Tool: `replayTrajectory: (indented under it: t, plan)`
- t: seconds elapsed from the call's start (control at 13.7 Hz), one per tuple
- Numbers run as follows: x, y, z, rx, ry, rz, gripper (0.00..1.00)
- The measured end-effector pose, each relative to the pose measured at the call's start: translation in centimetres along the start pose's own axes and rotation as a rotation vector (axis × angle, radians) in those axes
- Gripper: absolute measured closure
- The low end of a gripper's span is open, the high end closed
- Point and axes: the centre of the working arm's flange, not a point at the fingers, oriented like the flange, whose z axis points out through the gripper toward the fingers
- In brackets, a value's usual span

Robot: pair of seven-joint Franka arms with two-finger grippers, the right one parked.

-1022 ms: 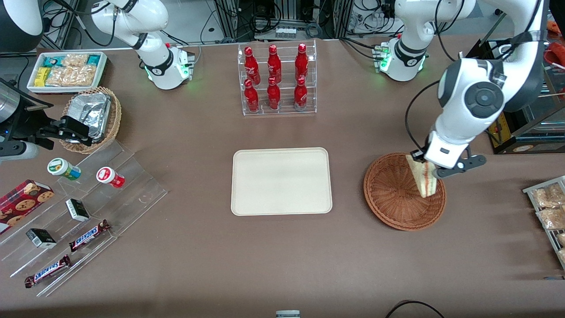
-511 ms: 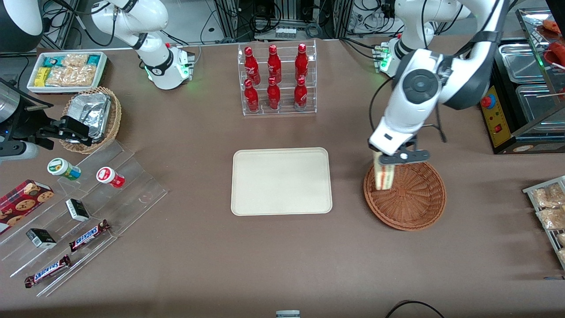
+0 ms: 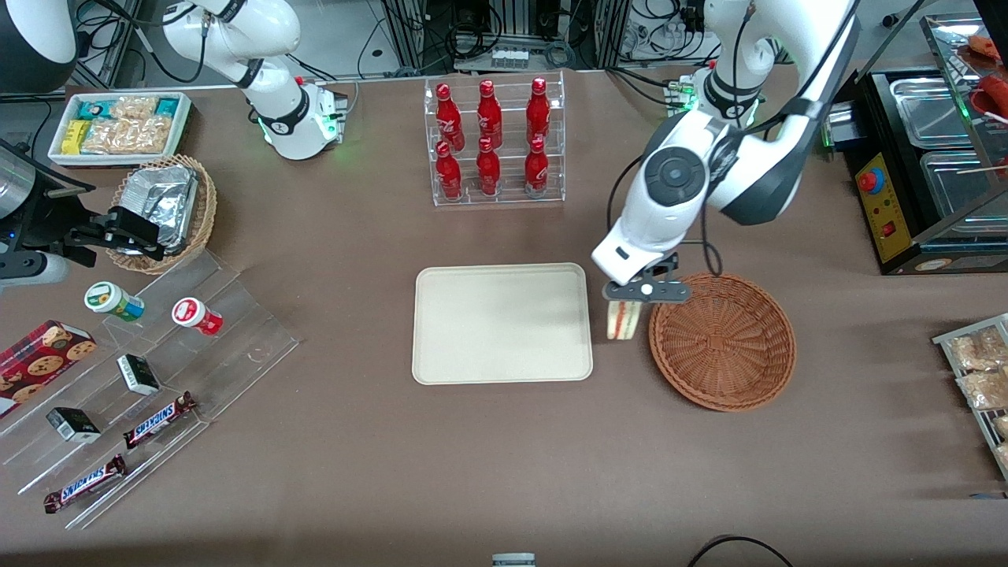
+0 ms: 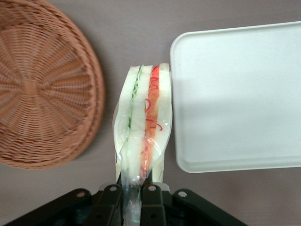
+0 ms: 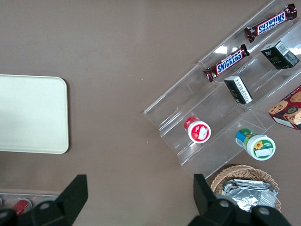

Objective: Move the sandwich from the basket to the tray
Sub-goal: 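Carry the sandwich over the white tray with the left gripper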

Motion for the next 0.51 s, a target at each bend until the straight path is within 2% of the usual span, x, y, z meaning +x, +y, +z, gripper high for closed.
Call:
replayTrajectory:
  t: [0.15, 0.37, 0.51]
  plan:
    - [0.2, 3.0, 0.8, -0.012, -0.006, -0.063, 0.87]
    - [0.7, 6.1, 2.6, 0.018, 0.014, -0.138, 0.87]
    - [1.2, 7.4, 4.1, 0.017, 0.005, -0.165, 0.87]
